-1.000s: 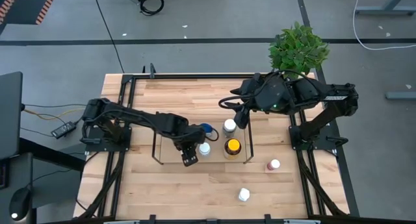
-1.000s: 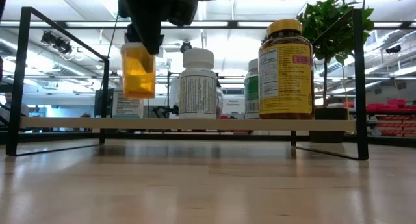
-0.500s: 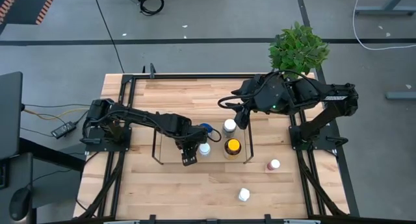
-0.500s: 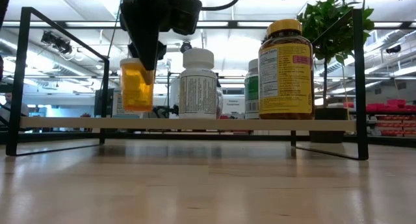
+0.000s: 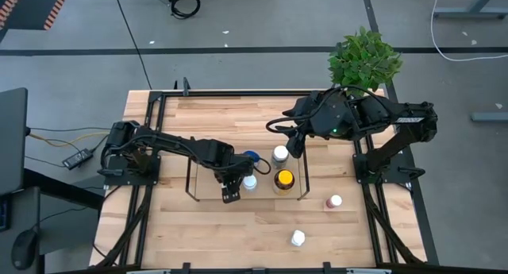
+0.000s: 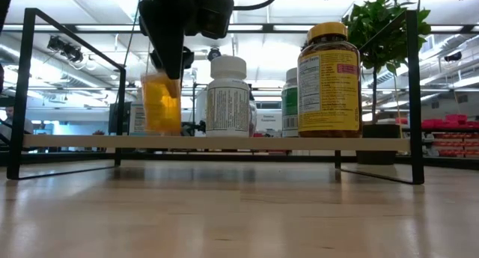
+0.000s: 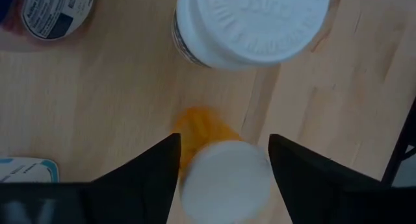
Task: Pick and place medicine bottles onto shelf by color
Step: Put the orange medicine bottle on the shelf, then adjust the white and blue medicine bottle on the shelf
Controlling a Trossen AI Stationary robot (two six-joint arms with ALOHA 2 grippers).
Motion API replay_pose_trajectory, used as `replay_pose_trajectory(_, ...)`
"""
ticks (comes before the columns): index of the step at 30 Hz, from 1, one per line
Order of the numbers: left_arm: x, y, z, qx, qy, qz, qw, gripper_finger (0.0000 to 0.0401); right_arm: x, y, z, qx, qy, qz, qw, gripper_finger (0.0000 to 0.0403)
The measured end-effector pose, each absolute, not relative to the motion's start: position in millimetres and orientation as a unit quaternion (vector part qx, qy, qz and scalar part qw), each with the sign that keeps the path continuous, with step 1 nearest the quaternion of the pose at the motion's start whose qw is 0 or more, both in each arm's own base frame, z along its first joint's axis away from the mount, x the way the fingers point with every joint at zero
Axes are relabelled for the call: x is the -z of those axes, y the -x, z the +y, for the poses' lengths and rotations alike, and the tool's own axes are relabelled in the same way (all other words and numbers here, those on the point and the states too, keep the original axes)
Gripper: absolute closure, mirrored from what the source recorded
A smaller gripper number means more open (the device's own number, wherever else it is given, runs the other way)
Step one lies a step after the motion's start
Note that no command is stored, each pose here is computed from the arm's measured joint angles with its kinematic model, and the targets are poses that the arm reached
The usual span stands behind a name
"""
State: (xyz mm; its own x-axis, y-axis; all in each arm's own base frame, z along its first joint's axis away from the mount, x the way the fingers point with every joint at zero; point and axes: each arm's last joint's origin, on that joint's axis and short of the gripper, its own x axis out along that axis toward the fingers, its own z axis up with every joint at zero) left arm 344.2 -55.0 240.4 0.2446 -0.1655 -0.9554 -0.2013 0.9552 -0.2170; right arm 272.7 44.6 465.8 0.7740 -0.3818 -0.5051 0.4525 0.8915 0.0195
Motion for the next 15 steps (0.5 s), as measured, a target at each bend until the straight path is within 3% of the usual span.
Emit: replay_pose_trajectory(15, -242.9, -341.8, -50.0, -0.020, 0.154, 0.617, 0.771, 0.0145, -465.7, -272.6, 44.8, 0.220, -0.070, 0.253, 0.939, 0.0171)
